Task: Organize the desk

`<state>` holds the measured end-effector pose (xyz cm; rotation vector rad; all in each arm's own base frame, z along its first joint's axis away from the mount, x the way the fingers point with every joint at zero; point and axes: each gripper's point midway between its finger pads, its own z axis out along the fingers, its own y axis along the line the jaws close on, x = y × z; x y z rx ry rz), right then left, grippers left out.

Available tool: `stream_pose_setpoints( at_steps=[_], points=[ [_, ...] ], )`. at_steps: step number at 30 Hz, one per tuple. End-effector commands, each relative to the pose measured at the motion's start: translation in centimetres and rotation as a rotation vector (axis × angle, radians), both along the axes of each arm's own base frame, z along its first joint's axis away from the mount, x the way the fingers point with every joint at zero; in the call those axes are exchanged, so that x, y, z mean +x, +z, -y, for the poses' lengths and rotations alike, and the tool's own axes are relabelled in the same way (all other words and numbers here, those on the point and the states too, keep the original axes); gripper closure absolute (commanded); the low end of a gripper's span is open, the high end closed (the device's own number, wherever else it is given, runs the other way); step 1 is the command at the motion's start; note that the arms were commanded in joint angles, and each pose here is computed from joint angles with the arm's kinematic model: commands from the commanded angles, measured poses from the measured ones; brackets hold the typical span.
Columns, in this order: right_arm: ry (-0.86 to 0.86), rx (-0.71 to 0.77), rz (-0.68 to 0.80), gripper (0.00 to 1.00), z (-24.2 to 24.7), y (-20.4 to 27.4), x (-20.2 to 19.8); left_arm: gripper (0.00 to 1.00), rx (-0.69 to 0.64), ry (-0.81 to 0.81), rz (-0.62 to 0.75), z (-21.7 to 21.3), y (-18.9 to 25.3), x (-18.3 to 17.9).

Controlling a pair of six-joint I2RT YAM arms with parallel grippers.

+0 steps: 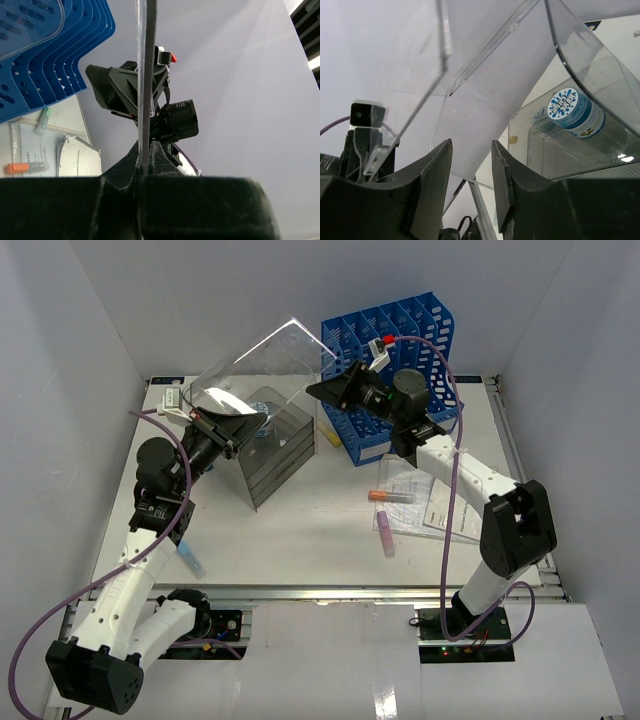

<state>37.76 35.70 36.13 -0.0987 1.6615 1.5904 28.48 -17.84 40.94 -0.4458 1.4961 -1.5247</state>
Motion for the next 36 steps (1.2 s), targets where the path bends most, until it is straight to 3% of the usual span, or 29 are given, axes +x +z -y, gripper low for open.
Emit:
stream_pose_setpoints(
  at_steps=[1, 4, 5, 7, 10, 13, 20, 26, 30, 36],
  points=[
    [0.001, 0.091, 0.008, 0.56, -0.4, 4.2, 0.6, 1.00, -0.024, 0.019, -0.016, -0.5, -0.1, 0.5],
    [0.042, 0.138, -0.006, 0.57, -0.6, 4.7, -0.1, 0.97, -0.013, 0.023, -0.025, -0.5, -0.5, 0.6],
    [0.057, 0.157, -0.011, 0.58, -0.6, 4.9, -0.3, 0.91, -0.009, 0.026, -0.035, -0.6, -0.8, 0.6],
    [0.078, 0.189, -0.014, 0.58, -0.5, 5.3, -0.8, 0.71, -0.001, 0.033, -0.061, -0.7, -1.6, 0.7],
    [0.090, 0.207, -0.002, 0.59, -0.4, 5.9, -1.2, 0.26, 0.041, 0.045, -0.105, -0.8, -3.2, 0.6],
    [0.093, 0.209, 0.003, 0.59, -0.3, 6.2, -1.5, 0.06, 0.110, 0.040, -0.143, -0.9, -4.6, -0.1],
    [0.095, 0.204, 0.021, 0.59, -0.2, 6.4, -1.8, 0.03, 0.338, 0.159, -0.212, -4.1, -9.7, -3.7],
    [0.094, 0.188, 0.034, 0.58, -0.3, 5.8, -1.6, 0.09, 0.439, 0.316, -0.290, -8.0, -12.9, -6.9],
    [0.092, 0.183, 0.041, 0.58, -0.4, 5.7, -1.5, 0.09, 0.495, 0.365, -0.348, -9.2, -14.1, -7.0],
    [0.093, 0.172, 0.040, 0.58, -0.4, 5.2, -1.5, 0.13, 0.609, 0.605, -0.600, -13.5, -19.5, -4.5]
  ],
)
